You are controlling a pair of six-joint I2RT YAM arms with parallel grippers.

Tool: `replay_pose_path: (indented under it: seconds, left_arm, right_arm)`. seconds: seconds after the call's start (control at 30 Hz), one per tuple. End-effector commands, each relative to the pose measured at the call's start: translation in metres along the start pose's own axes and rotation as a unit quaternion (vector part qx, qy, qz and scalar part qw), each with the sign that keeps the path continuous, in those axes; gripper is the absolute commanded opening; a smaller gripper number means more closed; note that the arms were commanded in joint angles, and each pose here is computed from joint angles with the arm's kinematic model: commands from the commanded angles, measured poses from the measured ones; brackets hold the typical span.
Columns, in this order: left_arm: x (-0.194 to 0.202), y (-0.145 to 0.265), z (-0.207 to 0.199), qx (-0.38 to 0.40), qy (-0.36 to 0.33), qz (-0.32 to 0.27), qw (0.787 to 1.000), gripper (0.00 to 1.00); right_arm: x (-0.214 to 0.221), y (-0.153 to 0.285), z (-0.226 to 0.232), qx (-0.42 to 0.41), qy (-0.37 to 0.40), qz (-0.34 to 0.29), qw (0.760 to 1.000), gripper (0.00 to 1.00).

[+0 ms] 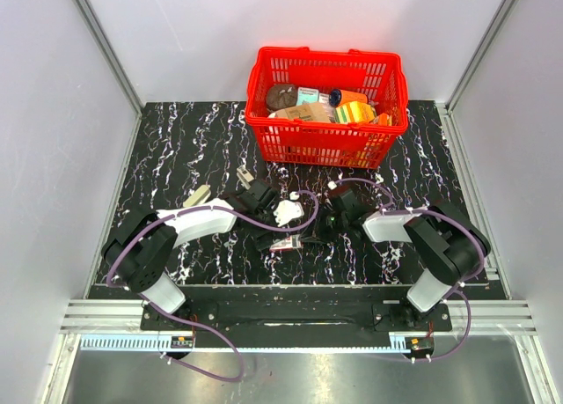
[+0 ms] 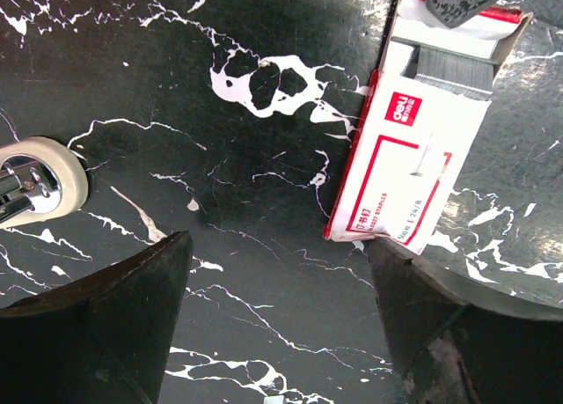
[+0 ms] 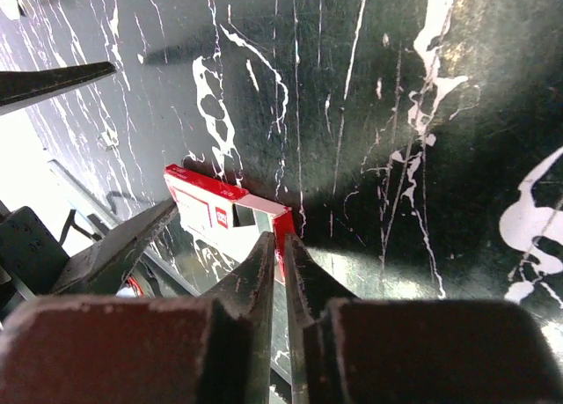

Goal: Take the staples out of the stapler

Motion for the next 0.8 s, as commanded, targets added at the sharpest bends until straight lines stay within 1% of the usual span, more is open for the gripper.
replay_pose_path:
  seconds: [0.0, 0.33, 0.43, 0.57, 0.7, 0.77]
  left_arm:
    - [0.0, -0.005, 0.005, -0.014, -0.008, 0.018, 1.0, 0.85]
    - [-0.001, -0.005, 0.005, -0.014, -0.012, 0.02, 1.0, 0.85]
    - [-0.002, -0.005, 0.005, -0.017, -0.014, 0.022, 1.0, 0.85]
    - [0.0, -0.005, 0.005, -0.02, -0.018, 0.028, 0.999, 0.85]
    - [0.001, -0.003, 0.004, -0.019, -0.019, 0.029, 0.999, 0.85]
    - [0.0, 0.001, 0.006, -0.022, -0.022, 0.029, 0.999, 0.85]
  right_arm:
    - [0.006, -0.008, 0.013, -0.019, 0.009, 0.018, 1.0, 0.12]
    - [0.006, -0.009, 0.021, -0.028, 0.016, 0.021, 0.999, 0.13]
    - [0.007, -0.007, 0.021, -0.019, 0.022, 0.021, 0.999, 0.13]
    - [0.004, 0.0, 0.021, -0.002, 0.038, 0.002, 0.999, 0.13]
    - [0.002, 0.007, 0.018, 0.028, 0.065, -0.019, 0.997, 0.17]
    - [0.001, 0.013, 0.018, 0.03, 0.075, -0.034, 0.996, 0.2]
Point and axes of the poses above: each gripper's point midway between its finger pads, its own y axis back along the fingers, its own z axis along the line the jaws close on, x = y × z, the point moved 7 cm from there along y, back along the fingers, and after that the axes turned 13 degrees about -y, right-handed, at the moved point
